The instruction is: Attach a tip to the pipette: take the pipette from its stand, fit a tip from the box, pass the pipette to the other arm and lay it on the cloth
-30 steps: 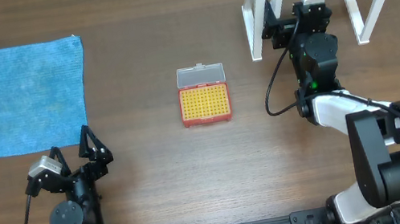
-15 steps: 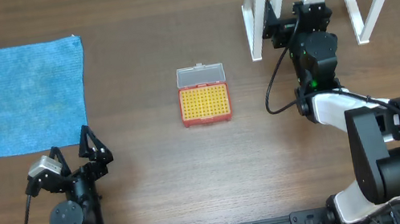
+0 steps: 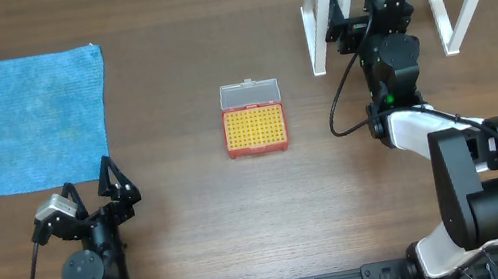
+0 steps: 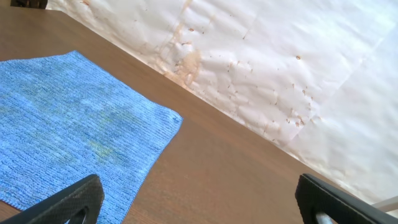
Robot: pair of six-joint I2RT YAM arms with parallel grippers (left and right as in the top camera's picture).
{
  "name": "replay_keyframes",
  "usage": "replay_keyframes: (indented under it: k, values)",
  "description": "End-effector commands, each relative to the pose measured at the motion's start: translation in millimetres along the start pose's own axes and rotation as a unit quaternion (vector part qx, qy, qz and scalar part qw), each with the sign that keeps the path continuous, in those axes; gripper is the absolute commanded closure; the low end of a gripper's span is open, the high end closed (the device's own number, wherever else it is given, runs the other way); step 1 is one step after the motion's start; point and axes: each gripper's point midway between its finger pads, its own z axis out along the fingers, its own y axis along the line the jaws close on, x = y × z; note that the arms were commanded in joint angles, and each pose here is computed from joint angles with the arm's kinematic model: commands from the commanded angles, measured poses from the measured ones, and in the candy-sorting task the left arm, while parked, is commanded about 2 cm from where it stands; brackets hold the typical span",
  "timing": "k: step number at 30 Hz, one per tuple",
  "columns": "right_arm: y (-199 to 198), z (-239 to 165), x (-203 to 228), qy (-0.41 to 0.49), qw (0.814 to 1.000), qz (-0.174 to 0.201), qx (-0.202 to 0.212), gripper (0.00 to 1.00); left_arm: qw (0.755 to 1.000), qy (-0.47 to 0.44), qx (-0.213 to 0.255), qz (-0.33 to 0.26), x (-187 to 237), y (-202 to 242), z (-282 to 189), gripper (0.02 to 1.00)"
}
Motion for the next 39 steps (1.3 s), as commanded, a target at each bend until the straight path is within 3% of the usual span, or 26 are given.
replay_keyframes:
  k: [1, 2, 3, 5, 39]
  values:
    - [-0.9, 4.4, -1.3, -0.002, 1.000, 0.005, 0.000, 0.443, 1.000, 0.000, 0.001, 0.004, 1.3, 0.4, 0.1, 0.023]
    - [-0.9, 4.4, -1.0, -0.002, 1.000, 0.004, 0.000, 0.658, 1.000, 0.000, 0.001, 0.004, 1.3, 0.4, 0.1, 0.020]
    - [-0.9, 4.4, -0.6, -0.001, 1.000, 0.004, 0.000, 0.702, 1.000, 0.000, 0.001, 0.004, 1.3, 0.4, 0.1, 0.023]
    - [-1.0, 4.4, 0.2, 0.001, 1.000, 0.004, 0.001, 0.906, 1.000, 0.000, 0.001, 0.004, 1.3, 0.4, 0.1, 0.020]
    - [8.1, -6.1, -46.7, -0.053, 0.999, 0.007, -0.010, 0.919, 1.000, 0.000, 0.001, 0.004, 1.3, 0.4, 0.1, 0.023]
